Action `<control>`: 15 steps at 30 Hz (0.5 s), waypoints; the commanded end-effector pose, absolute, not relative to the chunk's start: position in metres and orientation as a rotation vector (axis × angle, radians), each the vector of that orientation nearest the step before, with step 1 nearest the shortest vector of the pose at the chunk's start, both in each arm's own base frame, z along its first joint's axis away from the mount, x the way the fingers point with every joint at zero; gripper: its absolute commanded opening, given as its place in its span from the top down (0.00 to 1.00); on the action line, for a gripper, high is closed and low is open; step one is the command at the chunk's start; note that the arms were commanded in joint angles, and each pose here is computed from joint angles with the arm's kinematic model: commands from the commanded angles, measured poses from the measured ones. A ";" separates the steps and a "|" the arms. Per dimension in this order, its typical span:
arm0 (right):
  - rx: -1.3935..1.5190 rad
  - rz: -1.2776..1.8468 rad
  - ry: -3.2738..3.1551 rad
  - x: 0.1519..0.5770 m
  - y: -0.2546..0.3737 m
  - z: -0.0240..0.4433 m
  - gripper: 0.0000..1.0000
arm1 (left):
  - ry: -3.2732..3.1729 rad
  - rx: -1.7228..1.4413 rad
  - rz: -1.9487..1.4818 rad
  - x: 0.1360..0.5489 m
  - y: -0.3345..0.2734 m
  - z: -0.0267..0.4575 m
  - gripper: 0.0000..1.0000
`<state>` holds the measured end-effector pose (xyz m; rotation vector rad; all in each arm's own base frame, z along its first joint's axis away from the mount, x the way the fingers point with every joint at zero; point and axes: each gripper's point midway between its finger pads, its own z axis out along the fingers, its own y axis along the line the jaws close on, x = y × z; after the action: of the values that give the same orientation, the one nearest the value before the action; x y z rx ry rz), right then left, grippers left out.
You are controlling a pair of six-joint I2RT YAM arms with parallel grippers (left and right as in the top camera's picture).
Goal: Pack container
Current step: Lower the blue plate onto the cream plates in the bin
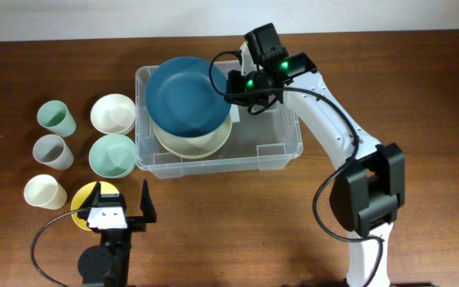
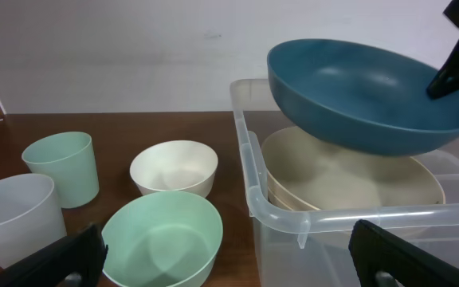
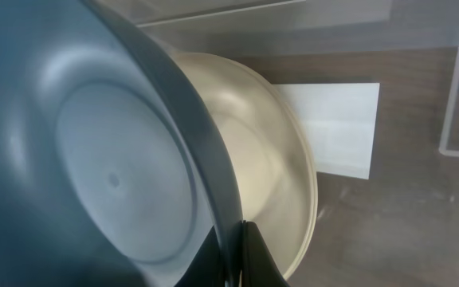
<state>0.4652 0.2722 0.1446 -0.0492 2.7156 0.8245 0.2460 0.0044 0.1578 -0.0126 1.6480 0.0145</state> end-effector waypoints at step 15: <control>0.024 0.797 2.814 0.468 0.273 0.093 0.96 | 1.651 -0.014 0.006 0.246 0.003 0.156 0.00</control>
<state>0.4673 0.2729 0.0965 0.0084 2.8101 0.8006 0.2460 0.0044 0.1578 -0.0123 1.6480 0.0148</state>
